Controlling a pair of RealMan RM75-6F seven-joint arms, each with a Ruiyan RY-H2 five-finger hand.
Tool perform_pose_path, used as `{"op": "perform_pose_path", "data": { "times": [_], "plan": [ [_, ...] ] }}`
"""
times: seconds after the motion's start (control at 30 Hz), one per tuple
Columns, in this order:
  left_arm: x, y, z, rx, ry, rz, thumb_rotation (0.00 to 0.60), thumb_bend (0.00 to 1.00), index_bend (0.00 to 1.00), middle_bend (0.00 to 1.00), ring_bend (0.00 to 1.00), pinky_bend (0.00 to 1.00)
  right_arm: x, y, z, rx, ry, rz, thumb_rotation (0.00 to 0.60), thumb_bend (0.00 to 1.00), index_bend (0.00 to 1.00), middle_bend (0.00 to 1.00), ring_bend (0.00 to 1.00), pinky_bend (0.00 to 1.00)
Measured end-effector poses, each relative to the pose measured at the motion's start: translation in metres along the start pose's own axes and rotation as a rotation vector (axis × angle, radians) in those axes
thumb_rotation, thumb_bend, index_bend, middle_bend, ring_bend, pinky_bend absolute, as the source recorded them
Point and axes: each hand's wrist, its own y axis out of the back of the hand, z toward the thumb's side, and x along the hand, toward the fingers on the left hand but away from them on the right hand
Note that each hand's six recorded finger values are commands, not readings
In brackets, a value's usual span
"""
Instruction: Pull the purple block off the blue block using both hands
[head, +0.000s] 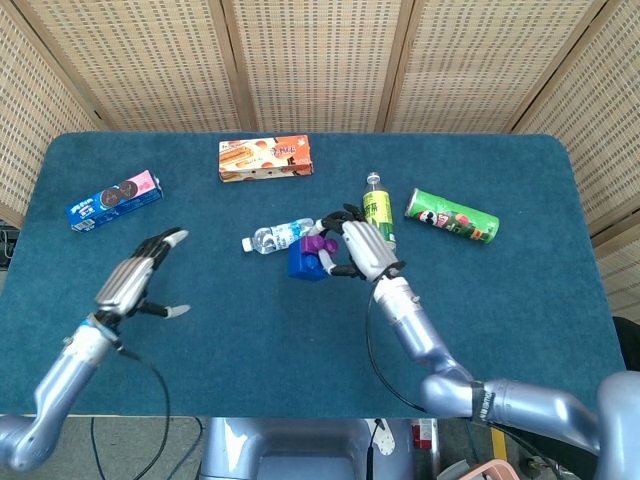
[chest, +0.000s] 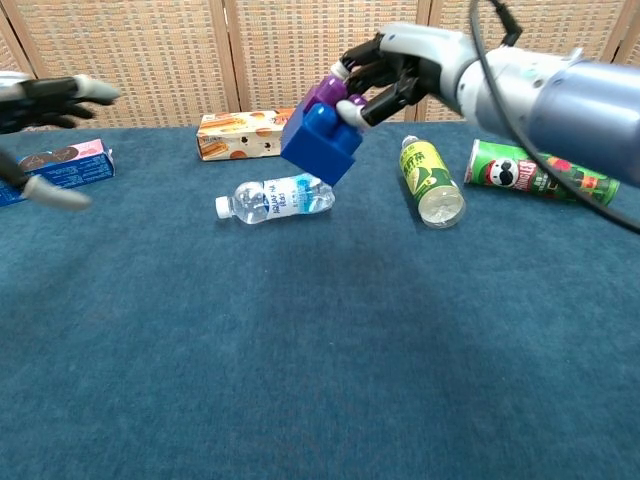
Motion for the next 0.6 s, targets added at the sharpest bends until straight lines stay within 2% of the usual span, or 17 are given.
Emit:
{"op": "perform_pose_path", "data": {
  "times": [0.17,0.5,0.6],
  "plan": [
    [0.024,-0.005,0.024,-0.032,-0.023,-0.029,0.600,0.00,0.00,0.00,0.00,0.00,-0.009,-0.015,0.006,-0.049,-0.018,0.009,0.600,0.52,0.63,0.67,0.19,0.00],
    [0.048,-0.020,0.055,-0.075,-0.029,-0.095,0.600,0.00,0.00,0.00,0.00,0.00,-0.011,-0.022,0.011,-0.123,-0.041,0.014,0.600,0.52,0.63,0.67,0.19,0.00],
    [0.054,-0.025,0.063,-0.087,-0.039,-0.102,0.600,0.00,0.05,0.04,0.00,0.01,-0.010,-0.025,0.012,-0.141,-0.048,0.020,0.600,0.52,0.63,0.67,0.19,0.00]
  ]
}}
